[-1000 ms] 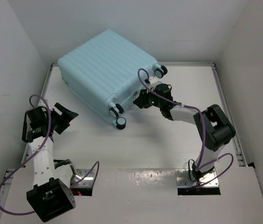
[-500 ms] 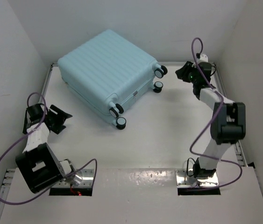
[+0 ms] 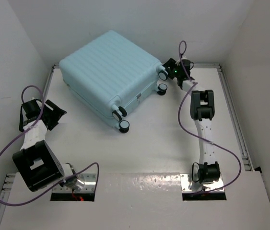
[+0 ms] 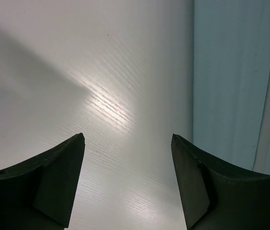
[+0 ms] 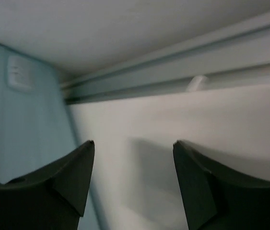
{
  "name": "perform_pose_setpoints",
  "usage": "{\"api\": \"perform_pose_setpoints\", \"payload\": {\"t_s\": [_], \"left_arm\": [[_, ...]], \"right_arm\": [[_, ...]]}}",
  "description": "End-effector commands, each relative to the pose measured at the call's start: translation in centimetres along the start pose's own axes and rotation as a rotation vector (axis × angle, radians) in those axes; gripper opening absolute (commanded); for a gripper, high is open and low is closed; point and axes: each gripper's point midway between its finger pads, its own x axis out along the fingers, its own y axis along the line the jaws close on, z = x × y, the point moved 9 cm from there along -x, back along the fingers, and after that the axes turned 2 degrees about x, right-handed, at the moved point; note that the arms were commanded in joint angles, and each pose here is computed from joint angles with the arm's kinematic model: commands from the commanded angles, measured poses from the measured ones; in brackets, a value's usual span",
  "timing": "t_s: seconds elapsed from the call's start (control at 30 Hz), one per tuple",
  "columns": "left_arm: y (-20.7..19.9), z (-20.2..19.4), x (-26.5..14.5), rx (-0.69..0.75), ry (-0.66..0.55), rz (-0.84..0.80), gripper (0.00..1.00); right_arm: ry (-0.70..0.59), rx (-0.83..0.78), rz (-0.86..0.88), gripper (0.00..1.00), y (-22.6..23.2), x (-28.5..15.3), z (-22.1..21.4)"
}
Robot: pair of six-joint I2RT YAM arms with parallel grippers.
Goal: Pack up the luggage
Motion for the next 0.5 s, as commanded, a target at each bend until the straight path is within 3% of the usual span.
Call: {"api": "perform_pose_setpoints", "payload": {"t_s": [0.0, 0.1, 0.23, 0.47], "left_arm": [[-0.1, 1.1, -0.4, 0.039, -0.022, -0.006, 0.76], [-0.3, 1.5, -0.4, 0.059, -0.023, -0.007, 0.76], [-0.5, 2.4, -0.7, 0.086, -0.030, -0.012, 0.76], [0.5, 1.4, -1.9, 0.057, -0.026, -0.007, 0.76]], "right_arm": [[-0.031, 0.065, 0.156, 0.69, 4.5, 2.2, -1.4], [-0.030, 0.158, 0.156, 0.75, 5.7, 4.2, -3.7], [0.051, 0.252, 0.212, 0.72, 8.1, 5.1, -7.3], [0.159, 0.264, 0.309, 0.73, 12.7, 6.1, -13.4]]}}
